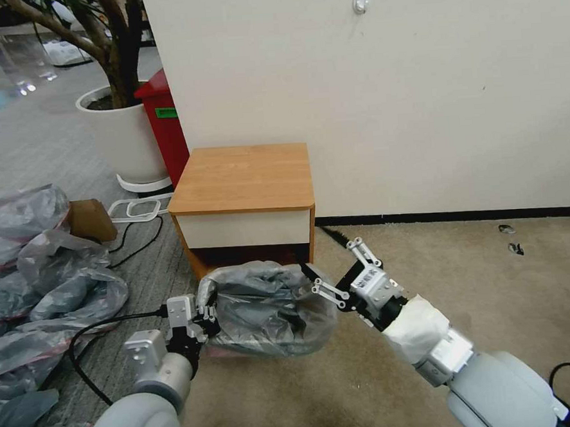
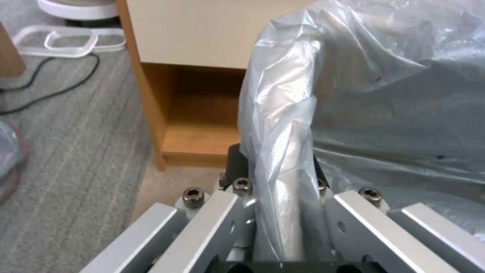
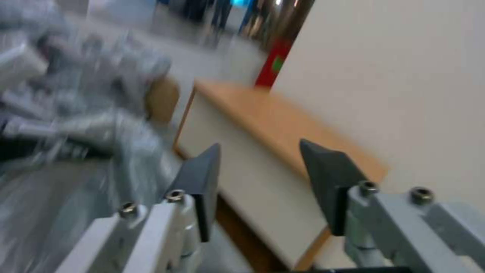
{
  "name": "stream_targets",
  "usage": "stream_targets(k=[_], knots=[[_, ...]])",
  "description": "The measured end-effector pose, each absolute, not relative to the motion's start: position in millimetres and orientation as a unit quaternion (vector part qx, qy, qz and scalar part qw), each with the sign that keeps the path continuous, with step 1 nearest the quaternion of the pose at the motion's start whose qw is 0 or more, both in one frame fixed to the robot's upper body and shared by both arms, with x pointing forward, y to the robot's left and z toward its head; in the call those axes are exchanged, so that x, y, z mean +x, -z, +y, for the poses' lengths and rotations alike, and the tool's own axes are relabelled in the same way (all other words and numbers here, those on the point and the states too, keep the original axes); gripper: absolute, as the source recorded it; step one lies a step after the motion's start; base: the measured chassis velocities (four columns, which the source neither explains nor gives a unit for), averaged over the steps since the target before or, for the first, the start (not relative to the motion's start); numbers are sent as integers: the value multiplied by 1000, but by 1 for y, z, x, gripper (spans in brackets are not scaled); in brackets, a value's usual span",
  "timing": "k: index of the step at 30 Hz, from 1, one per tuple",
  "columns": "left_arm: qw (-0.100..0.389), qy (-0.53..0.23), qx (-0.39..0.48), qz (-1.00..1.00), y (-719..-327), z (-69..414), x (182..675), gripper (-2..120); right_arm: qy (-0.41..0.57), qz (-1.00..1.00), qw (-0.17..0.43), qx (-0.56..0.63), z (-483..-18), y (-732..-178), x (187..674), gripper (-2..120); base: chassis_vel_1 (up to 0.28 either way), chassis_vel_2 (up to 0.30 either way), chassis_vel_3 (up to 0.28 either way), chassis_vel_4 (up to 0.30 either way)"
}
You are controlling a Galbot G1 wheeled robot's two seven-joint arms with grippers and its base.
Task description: Pick up the garbage bag from the table and place it over the trash can.
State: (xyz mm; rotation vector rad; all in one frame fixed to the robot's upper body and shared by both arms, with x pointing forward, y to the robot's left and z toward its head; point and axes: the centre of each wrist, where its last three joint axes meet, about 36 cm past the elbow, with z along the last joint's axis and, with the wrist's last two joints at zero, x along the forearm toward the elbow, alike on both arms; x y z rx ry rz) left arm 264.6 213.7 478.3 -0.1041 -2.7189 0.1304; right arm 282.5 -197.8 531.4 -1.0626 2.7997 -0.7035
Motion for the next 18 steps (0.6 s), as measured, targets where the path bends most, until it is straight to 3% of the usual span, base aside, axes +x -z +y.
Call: stream_targets(k=[1,3,5,10,18], knots=[[206,-31,-38,-977,-474,208,264,4,236,905,-12,-354,-199,-536,282,34,0,0,0,0],[206,-27,-38,-977,-473,206,263,4,239,903,-22,-357,-200,-537,282,31,0,0,0,0],[211,-19,-43,-976,-466,197,262,4,262,887,-68,-373,-204,-536,281,18,0,0,0,0],[216,-9,-48,-975,-461,188,261,4,283,870,-102,-392,-205,-525,286,0,0,0,0,0],[221,-3,-73,-973,-455,175,257,4,300,849,-137,-412,-196,-494,294,0,0,0,0,0]])
